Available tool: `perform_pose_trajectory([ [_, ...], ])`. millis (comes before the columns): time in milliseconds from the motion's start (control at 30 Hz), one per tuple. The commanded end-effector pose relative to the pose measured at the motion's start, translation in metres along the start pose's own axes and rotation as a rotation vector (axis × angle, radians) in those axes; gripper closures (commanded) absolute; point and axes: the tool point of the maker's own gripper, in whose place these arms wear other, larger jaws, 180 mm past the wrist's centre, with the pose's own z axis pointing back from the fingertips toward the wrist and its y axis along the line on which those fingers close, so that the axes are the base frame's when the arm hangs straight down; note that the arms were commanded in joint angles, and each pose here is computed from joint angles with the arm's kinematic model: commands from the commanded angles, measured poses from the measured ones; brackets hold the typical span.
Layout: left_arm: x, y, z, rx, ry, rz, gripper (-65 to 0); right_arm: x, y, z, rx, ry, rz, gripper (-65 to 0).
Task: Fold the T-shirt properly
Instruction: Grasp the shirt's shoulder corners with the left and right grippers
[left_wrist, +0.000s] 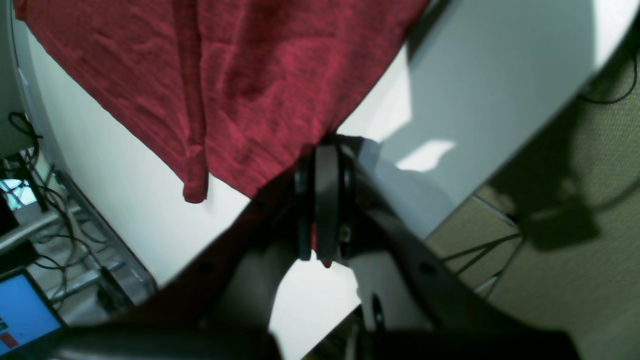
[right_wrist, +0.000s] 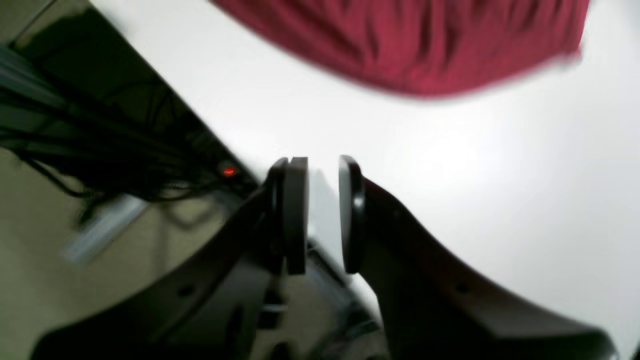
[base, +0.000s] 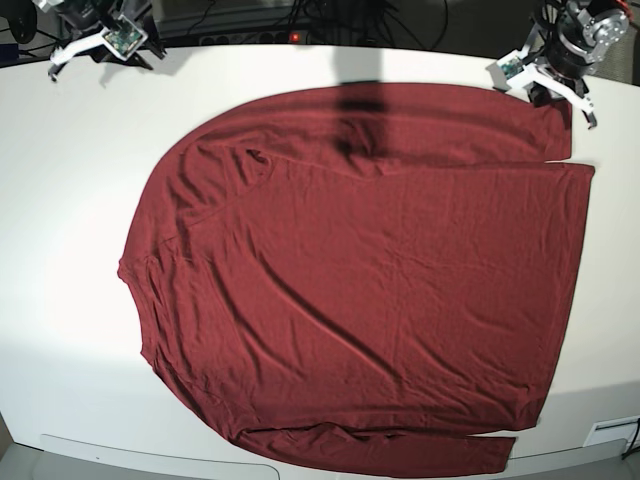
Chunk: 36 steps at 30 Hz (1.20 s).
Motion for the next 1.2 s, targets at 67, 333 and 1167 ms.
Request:
perform_pose_trajectory([
  [67,-0.004,-0.048,0.004,-0.191,0.005,0.032,0.0,0.009,-0.018,-0.008,-0.031,0.008,0.172,-11.5],
  [333,-0.004,-0.048,0.004,-0.191,0.004,0.034,0.0,0.028,-0.014,-0.035,0.016,-0.021,0.423,-35.8],
  [1167,-0.004,-0.047,0.004,-0.188,0.005,0.034,0.0,-0.023,-0.025,-0.131,0.088,0.150,0.635,-33.0],
])
